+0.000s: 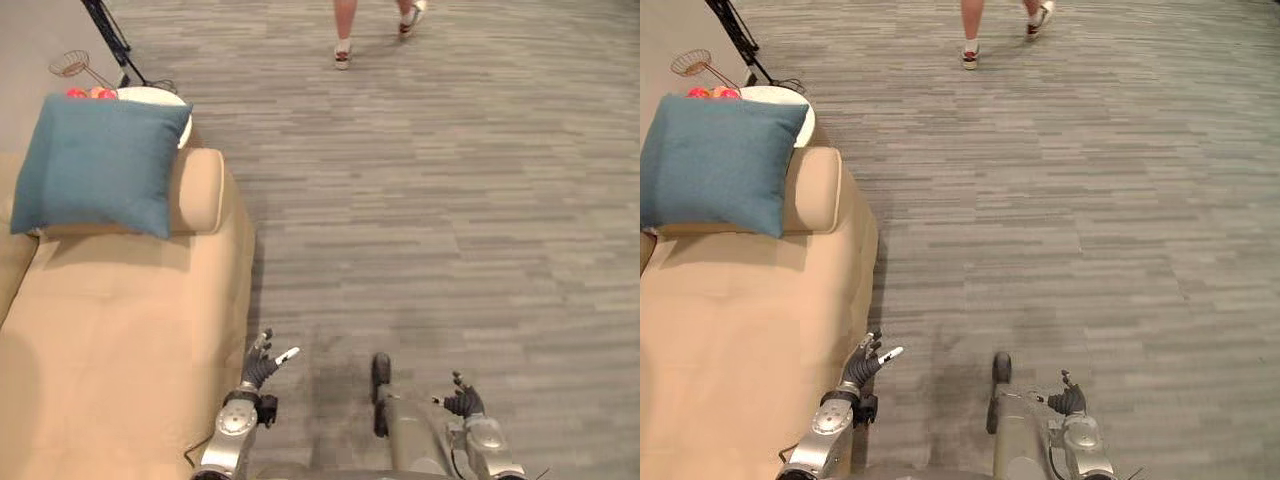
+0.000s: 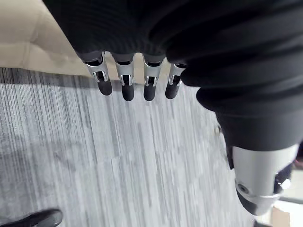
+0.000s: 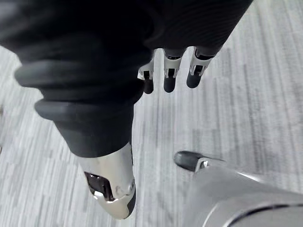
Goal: Pick up cushions and gather them together orderly.
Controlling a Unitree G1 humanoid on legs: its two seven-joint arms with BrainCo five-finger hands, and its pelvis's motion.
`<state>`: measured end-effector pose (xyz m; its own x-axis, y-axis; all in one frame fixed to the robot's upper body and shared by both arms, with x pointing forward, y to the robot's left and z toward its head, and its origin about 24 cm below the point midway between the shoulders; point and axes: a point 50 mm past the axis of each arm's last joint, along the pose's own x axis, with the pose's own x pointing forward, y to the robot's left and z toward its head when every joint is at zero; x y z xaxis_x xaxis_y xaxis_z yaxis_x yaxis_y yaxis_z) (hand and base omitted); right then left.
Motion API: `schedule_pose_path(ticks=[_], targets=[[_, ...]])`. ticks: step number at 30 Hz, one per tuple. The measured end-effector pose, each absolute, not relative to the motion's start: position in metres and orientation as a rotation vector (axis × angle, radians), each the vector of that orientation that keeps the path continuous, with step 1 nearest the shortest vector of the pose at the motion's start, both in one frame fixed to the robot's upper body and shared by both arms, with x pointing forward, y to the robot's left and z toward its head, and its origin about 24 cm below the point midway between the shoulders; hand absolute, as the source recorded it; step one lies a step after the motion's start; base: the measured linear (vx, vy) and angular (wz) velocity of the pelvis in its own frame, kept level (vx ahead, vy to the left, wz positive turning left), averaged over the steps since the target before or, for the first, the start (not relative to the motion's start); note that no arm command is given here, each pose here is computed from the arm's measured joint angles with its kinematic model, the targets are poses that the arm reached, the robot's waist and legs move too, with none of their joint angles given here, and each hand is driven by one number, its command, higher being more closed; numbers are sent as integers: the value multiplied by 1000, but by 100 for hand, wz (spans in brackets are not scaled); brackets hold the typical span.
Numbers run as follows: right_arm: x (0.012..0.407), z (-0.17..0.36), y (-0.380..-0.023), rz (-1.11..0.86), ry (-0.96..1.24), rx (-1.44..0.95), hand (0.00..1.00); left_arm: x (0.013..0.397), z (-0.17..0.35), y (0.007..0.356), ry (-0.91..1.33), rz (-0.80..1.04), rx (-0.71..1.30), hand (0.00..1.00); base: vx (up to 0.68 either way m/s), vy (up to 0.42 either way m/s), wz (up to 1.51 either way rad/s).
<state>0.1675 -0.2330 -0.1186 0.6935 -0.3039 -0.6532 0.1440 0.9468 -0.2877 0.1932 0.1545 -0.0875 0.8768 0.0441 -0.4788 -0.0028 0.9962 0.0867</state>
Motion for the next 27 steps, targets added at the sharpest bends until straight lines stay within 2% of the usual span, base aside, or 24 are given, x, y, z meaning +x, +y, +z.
schedule_pose_path(ticks=[6, 10, 12, 21, 24, 27], targets=[[179, -110, -230, -245, 699, -217, 0, 186, -87, 150, 494, 45, 35, 0, 641, -68, -1], [181, -105, -243, -275, 677, -226, 0, 182, -87, 157, 496, 61, 43, 0, 588, 158, 14], [164, -117, -237, -288, 749, -188, 0, 181, -88, 160, 501, 66, 47, 0, 530, 178, 123], [159, -122, -236, -262, 782, -236, 0, 149, -113, 175, 666, 101, 61, 0, 516, 144, 134], [148, -127, -233, -255, 808, -236, 0, 151, -112, 175, 659, 111, 62, 0, 403, -78, 149], [144, -124, -233, -272, 781, -219, 0, 172, -100, 171, 587, 115, 52, 0, 367, -227, 195]])
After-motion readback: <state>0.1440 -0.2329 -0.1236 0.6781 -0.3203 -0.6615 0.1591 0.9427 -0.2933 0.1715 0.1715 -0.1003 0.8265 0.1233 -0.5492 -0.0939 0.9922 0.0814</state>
